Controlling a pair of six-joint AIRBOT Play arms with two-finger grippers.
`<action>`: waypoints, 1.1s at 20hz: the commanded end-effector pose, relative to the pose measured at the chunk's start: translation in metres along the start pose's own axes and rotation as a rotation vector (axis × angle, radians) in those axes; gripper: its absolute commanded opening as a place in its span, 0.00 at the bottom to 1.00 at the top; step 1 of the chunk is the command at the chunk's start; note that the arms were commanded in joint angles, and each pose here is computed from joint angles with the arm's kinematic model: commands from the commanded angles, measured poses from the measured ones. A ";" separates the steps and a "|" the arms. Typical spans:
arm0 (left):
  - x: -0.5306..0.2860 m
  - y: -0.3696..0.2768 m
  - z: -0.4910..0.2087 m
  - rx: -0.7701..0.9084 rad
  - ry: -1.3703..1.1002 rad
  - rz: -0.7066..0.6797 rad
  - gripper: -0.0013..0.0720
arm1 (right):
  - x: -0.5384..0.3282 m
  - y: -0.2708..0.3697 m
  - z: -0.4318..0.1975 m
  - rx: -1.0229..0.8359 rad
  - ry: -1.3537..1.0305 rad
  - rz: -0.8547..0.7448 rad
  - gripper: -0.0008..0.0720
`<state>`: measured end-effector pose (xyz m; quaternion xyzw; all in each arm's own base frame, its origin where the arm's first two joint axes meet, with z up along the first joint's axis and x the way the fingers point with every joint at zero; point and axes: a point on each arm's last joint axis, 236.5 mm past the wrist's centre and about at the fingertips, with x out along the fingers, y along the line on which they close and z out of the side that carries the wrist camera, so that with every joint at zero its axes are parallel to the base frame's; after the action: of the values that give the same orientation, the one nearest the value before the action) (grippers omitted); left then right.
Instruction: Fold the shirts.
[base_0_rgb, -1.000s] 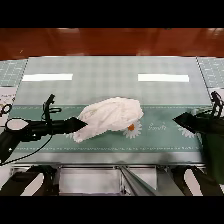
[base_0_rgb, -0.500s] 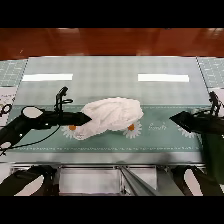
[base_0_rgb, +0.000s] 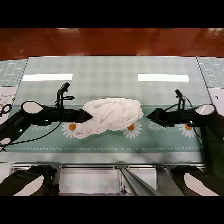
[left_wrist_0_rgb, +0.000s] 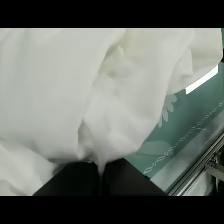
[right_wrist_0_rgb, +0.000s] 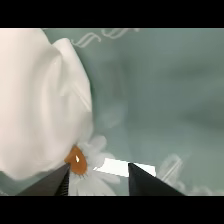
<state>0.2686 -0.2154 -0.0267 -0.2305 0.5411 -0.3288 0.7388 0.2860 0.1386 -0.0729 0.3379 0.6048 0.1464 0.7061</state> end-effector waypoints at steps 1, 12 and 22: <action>0.000 -0.002 -0.002 -0.006 0.012 -0.008 0.05 | 0.050 0.016 0.003 -0.003 0.106 0.013 0.58; -0.023 -0.009 0.016 0.000 -0.017 -0.038 0.05 | 0.041 0.114 0.042 -0.317 0.122 0.136 0.05; -0.300 -0.202 0.173 0.480 -0.688 0.012 0.05 | -0.350 0.311 0.100 -0.830 -0.808 -0.052 0.05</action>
<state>0.3526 -0.1388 0.2647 -0.1996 0.2555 -0.3355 0.8845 0.4116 0.1510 0.2915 0.0931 0.2947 0.2484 0.9180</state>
